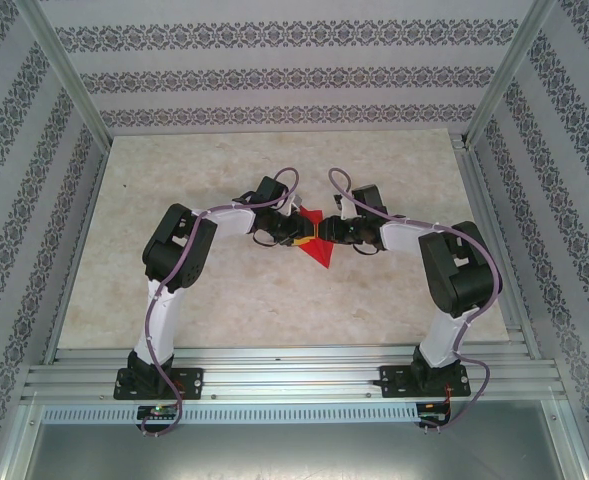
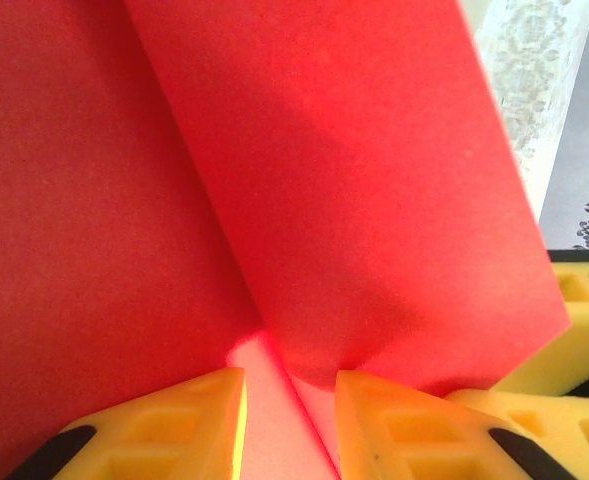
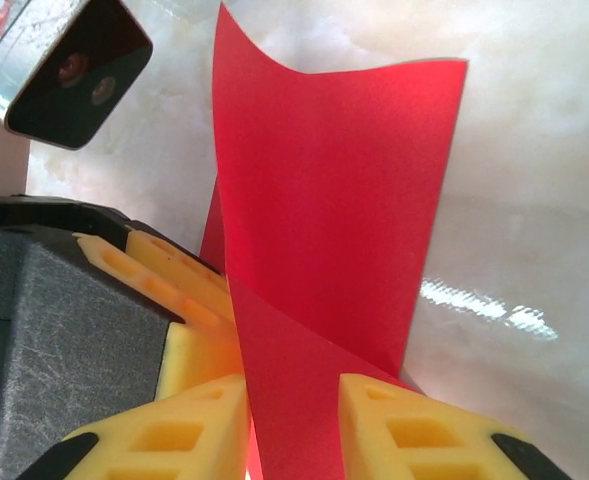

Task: Fold a paper plane with a square sheet of paper (fold left side to right side)
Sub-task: Fourth fold the wing at the center of the table.

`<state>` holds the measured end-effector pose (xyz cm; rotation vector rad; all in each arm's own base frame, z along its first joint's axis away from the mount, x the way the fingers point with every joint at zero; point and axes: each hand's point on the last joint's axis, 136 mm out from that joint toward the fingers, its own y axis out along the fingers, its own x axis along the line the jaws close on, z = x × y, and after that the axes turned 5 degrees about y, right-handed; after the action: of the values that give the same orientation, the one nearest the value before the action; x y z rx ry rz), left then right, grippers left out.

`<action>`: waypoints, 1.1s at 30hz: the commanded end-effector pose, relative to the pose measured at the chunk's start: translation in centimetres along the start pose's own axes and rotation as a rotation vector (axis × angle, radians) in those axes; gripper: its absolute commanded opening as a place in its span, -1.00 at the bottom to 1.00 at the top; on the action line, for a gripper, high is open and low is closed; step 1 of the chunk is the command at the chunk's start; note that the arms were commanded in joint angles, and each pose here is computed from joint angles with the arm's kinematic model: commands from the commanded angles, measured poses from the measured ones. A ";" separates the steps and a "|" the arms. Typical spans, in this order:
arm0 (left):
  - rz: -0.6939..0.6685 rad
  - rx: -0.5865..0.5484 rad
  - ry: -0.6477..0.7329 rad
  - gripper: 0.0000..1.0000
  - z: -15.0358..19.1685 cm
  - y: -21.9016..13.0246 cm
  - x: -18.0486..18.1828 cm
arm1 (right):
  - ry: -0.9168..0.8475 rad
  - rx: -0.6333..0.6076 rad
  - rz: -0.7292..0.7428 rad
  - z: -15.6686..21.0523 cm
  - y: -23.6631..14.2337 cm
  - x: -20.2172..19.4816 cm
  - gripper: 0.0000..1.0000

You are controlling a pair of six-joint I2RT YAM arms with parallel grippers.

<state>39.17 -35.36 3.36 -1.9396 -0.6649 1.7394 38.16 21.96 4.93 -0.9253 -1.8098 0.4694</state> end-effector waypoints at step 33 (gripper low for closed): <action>-0.113 -0.010 -0.024 -0.36 1.1 -0.2 3.2 | -0.233 -0.003 0.228 2.9 -2.0 1.0 -0.25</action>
<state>39.05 -34.65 3.18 -1.9416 -0.7106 1.7084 35.67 23.09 7.41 -0.9913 -1.9308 0.5913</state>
